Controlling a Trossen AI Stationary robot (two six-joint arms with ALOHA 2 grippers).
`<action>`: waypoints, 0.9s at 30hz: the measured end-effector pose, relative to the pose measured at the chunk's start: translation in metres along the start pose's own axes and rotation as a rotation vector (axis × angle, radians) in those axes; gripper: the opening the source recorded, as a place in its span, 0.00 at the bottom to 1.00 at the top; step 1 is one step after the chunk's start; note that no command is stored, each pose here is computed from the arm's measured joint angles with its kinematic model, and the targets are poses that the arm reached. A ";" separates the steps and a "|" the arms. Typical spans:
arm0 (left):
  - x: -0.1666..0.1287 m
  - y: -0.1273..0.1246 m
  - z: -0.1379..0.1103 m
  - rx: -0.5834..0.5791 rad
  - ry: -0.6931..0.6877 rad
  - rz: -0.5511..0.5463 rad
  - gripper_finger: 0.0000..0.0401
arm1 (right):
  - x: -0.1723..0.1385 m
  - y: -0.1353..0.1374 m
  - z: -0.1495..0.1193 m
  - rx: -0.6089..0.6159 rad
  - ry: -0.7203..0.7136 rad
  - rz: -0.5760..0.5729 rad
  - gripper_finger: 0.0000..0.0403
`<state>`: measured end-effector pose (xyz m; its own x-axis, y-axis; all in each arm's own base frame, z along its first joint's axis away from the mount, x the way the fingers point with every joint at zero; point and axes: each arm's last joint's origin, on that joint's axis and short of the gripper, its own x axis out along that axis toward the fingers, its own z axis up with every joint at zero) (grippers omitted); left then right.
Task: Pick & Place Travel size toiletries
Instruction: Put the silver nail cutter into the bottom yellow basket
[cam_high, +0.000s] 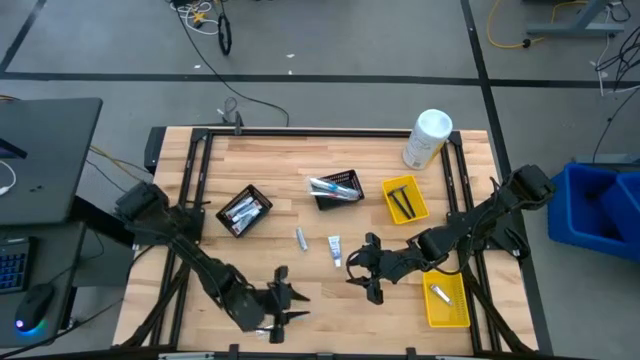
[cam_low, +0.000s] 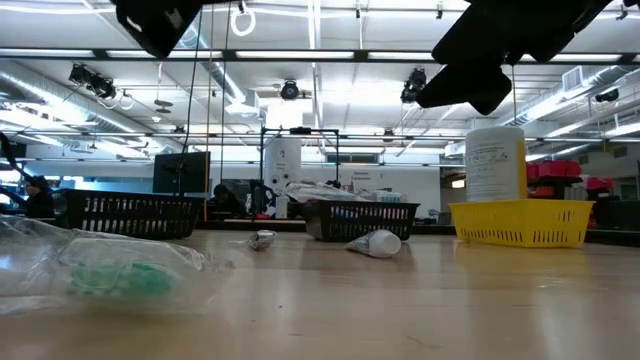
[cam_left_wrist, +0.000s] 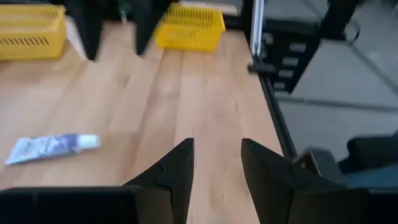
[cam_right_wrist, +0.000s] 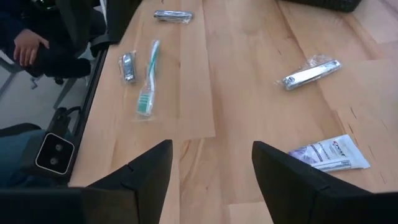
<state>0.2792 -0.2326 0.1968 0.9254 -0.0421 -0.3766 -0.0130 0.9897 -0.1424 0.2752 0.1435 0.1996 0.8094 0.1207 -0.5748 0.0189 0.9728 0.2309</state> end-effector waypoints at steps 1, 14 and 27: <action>0.003 -0.003 -0.001 0.010 0.018 0.006 0.35 | 0.000 0.000 0.000 0.000 0.000 0.000 0.58; 0.000 -0.011 -0.021 -0.062 0.139 0.077 0.35 | 0.000 -0.001 0.000 -0.001 -0.018 -0.031 0.60; 0.000 -0.002 -0.021 -0.062 0.057 0.257 0.36 | 0.000 -0.005 0.000 0.001 -0.048 -0.136 0.56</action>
<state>0.2709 -0.2374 0.1781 0.8662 0.1997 -0.4580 -0.2690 0.9588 -0.0907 0.2752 0.1384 0.1986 0.8266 -0.0214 -0.5624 0.1305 0.9793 0.1545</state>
